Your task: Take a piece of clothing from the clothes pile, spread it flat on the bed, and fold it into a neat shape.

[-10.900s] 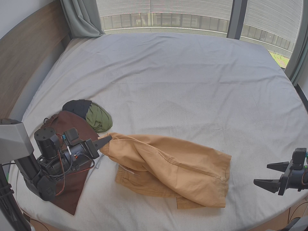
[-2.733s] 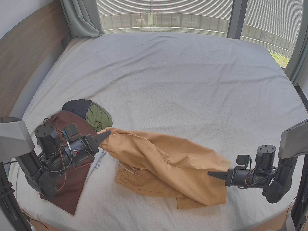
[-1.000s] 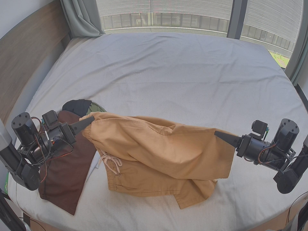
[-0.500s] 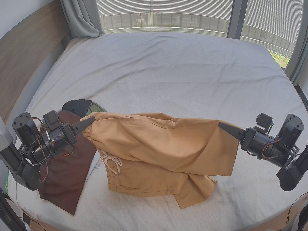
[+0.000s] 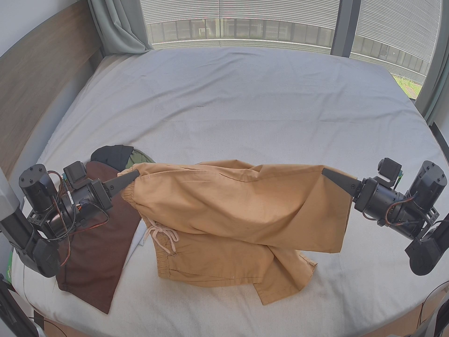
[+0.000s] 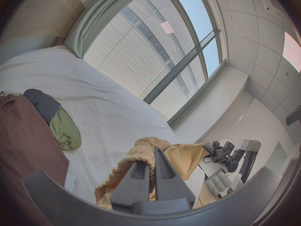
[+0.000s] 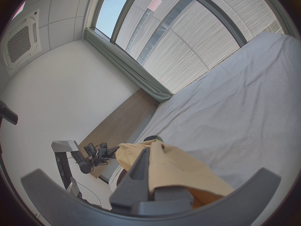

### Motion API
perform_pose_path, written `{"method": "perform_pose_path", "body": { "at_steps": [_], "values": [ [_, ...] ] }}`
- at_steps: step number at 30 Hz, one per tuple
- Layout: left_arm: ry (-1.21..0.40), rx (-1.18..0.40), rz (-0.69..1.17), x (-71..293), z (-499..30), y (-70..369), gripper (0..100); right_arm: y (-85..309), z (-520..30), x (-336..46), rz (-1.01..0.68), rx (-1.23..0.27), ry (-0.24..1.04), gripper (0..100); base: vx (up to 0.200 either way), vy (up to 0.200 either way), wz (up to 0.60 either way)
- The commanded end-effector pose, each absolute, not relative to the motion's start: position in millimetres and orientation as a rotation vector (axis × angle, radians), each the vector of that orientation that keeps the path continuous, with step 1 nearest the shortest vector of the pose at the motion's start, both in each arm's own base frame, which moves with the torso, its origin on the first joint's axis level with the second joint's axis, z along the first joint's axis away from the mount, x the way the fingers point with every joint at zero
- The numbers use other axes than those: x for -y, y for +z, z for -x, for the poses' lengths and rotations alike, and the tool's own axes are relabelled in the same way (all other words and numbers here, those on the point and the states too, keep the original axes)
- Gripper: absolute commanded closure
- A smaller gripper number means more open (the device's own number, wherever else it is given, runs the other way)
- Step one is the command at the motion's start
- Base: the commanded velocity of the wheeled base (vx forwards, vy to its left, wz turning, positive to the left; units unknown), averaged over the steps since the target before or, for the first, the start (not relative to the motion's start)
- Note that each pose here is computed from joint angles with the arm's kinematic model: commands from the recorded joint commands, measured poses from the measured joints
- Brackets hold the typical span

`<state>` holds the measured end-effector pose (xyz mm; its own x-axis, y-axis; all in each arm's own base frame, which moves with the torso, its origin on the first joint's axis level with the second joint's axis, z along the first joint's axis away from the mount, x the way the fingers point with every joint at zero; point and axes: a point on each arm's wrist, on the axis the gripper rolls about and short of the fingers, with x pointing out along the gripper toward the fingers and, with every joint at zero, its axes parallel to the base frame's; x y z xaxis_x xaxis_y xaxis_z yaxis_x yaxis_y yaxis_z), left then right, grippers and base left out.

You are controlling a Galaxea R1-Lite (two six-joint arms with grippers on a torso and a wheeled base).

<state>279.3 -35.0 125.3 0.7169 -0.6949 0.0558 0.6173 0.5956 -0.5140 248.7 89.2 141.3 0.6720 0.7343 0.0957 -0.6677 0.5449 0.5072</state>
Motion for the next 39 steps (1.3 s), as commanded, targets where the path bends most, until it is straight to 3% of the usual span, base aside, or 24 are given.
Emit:
{"method": "perform_pose_path", "body": {
  "at_steps": [1, 39],
  "values": [
    [-0.764, -0.157, 0.535, 34.7, -280.1, 125.0, 100, 145.7, -249.8, -85.9, -0.541, -0.111, 0.828, 100, 0.0, 0.0, 0.0],
    [-0.724, -0.119, 0.53, 28.8, -301.7, 123.4, 100, 153.4, -264.9, -55.0, -0.53, -0.038, 0.718, 100, 0.0, 0.0, 0.0]
  ]
}}
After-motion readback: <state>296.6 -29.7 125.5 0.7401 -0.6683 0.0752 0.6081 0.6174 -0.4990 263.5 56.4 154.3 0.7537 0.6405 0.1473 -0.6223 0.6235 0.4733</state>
